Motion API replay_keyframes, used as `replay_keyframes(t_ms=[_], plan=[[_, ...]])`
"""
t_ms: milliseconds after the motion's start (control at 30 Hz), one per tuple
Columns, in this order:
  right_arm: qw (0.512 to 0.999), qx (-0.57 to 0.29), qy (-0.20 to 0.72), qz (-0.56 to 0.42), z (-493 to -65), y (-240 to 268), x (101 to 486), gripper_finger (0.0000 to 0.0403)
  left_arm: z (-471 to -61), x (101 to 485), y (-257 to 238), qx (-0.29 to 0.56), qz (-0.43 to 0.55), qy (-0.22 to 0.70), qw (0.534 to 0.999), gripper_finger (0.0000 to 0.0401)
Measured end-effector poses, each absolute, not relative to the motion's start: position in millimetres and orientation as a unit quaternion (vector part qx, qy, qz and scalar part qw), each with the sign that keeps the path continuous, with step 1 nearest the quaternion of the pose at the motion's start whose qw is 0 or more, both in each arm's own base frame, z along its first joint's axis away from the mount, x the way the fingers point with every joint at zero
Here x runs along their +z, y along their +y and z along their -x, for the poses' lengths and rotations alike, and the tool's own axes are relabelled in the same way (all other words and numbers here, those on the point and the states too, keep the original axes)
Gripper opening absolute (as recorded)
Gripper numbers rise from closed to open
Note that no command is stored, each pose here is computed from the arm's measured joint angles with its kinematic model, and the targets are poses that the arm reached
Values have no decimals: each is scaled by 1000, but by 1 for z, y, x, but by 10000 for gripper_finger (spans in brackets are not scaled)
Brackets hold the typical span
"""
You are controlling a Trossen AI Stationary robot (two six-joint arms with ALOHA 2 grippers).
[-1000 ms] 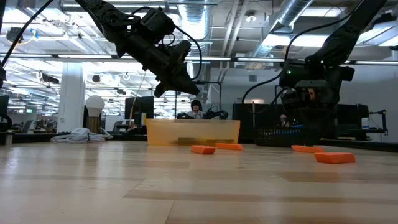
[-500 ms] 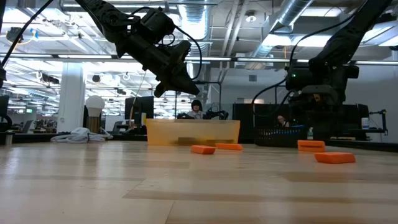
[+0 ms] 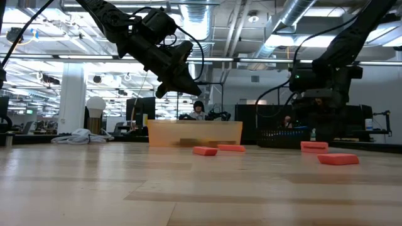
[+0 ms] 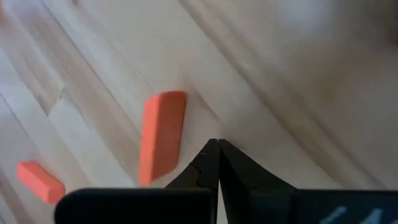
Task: Pick & Place School Supplies
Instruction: Put the orange eraser into the bottom black bin
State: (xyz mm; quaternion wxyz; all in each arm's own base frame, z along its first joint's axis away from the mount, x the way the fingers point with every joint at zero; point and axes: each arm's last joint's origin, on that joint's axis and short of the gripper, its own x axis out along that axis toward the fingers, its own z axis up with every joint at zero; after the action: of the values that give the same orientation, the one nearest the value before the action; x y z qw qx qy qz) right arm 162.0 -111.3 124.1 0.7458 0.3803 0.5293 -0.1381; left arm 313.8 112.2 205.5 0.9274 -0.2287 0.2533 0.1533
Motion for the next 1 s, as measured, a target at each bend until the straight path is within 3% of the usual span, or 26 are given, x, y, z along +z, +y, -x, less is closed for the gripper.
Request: replay_keyframes(t_ms=[533, 700, 1000], plan=[[793, -129, 438, -404, -148, -98, 188, 6, -315, 206, 111, 129, 236, 251, 930, 1], [786, -119, 428, -429, -149, -89, 194, 68, -315, 207, 111, 123, 238, 251, 930, 25], [773, -136, 443, -434, -154, -80, 193, 201, -315, 207, 111, 124, 238, 251, 930, 127]])
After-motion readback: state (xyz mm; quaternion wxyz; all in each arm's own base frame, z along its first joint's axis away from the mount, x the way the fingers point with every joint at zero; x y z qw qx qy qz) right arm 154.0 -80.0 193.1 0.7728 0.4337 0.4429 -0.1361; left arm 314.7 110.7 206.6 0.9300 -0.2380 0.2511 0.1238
